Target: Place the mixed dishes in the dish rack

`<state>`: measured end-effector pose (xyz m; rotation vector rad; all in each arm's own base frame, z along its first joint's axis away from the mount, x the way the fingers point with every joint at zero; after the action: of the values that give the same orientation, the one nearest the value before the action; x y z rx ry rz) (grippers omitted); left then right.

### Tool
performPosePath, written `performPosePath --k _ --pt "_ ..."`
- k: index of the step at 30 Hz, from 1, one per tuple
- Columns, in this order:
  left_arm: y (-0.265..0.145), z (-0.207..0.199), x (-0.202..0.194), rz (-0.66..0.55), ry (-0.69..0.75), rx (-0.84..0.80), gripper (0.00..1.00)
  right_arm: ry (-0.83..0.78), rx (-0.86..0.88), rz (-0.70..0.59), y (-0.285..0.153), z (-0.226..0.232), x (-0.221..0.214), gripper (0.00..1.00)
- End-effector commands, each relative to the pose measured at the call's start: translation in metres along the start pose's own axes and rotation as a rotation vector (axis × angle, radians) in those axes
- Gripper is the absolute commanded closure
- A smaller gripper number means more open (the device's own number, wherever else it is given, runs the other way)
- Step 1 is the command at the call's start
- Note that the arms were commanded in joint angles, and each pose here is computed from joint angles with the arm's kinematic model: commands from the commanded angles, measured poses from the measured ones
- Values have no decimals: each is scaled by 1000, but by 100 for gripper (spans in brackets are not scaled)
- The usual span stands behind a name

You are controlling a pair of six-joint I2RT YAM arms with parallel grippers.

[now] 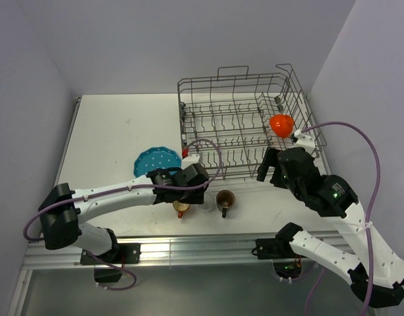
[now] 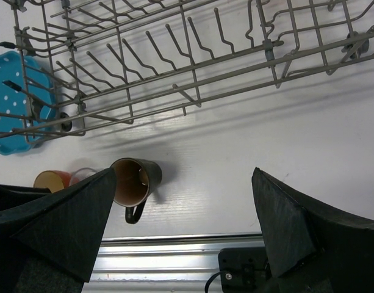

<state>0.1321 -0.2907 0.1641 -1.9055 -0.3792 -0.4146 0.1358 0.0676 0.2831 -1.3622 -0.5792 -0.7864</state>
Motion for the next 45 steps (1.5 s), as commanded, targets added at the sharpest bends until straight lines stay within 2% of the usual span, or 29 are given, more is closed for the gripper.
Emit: performPosePath --k 1,20,30,45 --pt "-5 8 14 -42 -12 -4 52 11 14 -28 -2 1 4 0" --pt "37 9 13 26 12 -4 60 17 4 -50 -10 -6 4 0" --pt "55 12 9 64 24 6 70 12 0 -45 -6 -4 5 0" --pt "46 9 -4 71 12 -27 69 4 -2 -36 -1 -3 1 0"
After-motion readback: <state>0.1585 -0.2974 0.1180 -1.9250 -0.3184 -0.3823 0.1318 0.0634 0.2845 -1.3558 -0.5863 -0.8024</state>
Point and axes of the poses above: each gripper's point midway between its finger pads, its own y axis out along the fingers, its own z axis along the line the jaws close on, x = y × z, the point moved 6 cm from there along -y, back along the fingers, and after that the axes turned 6 degrees about -y, right-handed, at the moved point
